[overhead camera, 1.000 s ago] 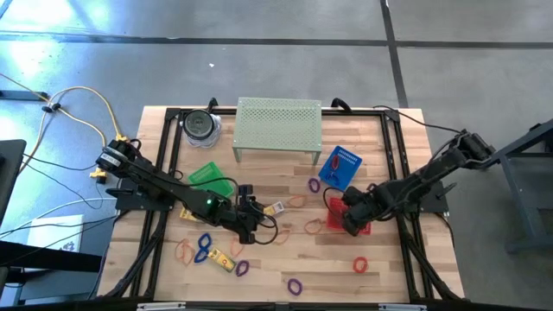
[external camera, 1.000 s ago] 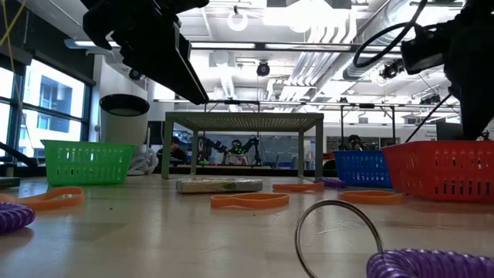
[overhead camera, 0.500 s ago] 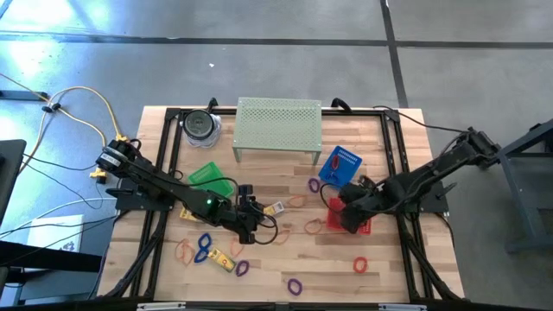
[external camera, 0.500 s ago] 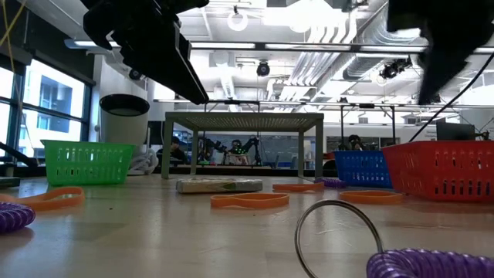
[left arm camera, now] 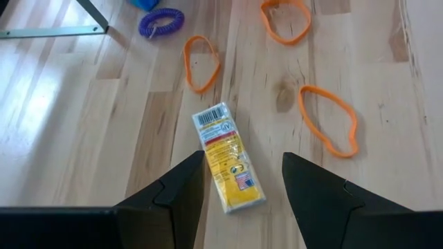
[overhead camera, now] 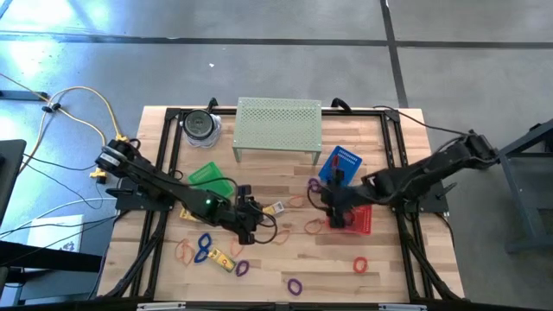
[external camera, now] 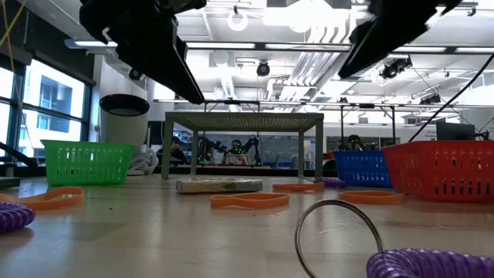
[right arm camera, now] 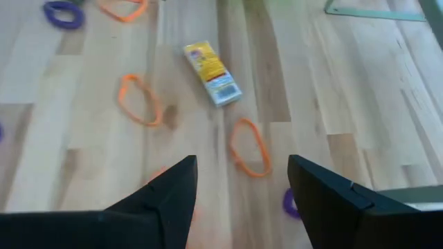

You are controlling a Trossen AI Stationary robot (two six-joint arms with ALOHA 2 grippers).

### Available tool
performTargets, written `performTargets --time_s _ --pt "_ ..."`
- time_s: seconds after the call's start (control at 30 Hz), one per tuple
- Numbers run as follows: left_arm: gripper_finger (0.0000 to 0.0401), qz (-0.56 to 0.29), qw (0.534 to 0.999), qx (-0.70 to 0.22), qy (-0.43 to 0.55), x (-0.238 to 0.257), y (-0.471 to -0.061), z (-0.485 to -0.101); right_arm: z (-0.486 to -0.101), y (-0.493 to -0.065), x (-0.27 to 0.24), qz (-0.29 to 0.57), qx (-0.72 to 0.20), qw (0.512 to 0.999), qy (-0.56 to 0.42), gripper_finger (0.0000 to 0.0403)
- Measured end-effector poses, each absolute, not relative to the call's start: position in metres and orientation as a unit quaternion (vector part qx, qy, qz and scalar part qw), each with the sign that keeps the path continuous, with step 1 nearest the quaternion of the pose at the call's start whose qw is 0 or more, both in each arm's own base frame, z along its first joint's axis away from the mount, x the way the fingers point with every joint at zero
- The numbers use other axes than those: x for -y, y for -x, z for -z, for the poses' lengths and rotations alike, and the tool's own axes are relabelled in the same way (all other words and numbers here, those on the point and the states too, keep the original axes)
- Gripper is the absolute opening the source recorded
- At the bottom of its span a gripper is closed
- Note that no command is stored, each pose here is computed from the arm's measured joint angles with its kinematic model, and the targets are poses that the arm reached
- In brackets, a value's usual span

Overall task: Pick & Place Office Desk Supplies
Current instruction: Put the blue spring keychain into the blue basket

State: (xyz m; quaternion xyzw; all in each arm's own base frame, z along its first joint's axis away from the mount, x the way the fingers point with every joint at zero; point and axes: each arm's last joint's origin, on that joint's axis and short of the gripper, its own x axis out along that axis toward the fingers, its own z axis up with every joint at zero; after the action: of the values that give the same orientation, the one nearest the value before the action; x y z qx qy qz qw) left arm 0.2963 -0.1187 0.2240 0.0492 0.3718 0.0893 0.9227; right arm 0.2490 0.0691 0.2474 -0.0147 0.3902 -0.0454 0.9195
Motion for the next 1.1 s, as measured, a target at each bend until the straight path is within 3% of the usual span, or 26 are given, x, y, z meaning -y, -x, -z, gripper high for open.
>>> performTargets --time_s 0.4,0.83,1.1 --pt "0.0184 -0.078 0.932 -0.352 -0.04 0.121 -0.287 -0.241 -0.202 -0.283 -0.005 0.045 -0.481 0.876 0.009 0.0215" --pt "0.0184 -0.084 0.923 -0.371 -0.064 0.113 -0.287 -0.238 -0.153 -0.296 -0.001 0.044 -0.558 0.828 0.02 0.0215" --pt "0.0184 -0.082 0.923 -0.371 -0.066 0.113 -0.286 -0.238 -0.146 -0.298 0.0 0.059 -0.565 0.822 0.028 0.0215"
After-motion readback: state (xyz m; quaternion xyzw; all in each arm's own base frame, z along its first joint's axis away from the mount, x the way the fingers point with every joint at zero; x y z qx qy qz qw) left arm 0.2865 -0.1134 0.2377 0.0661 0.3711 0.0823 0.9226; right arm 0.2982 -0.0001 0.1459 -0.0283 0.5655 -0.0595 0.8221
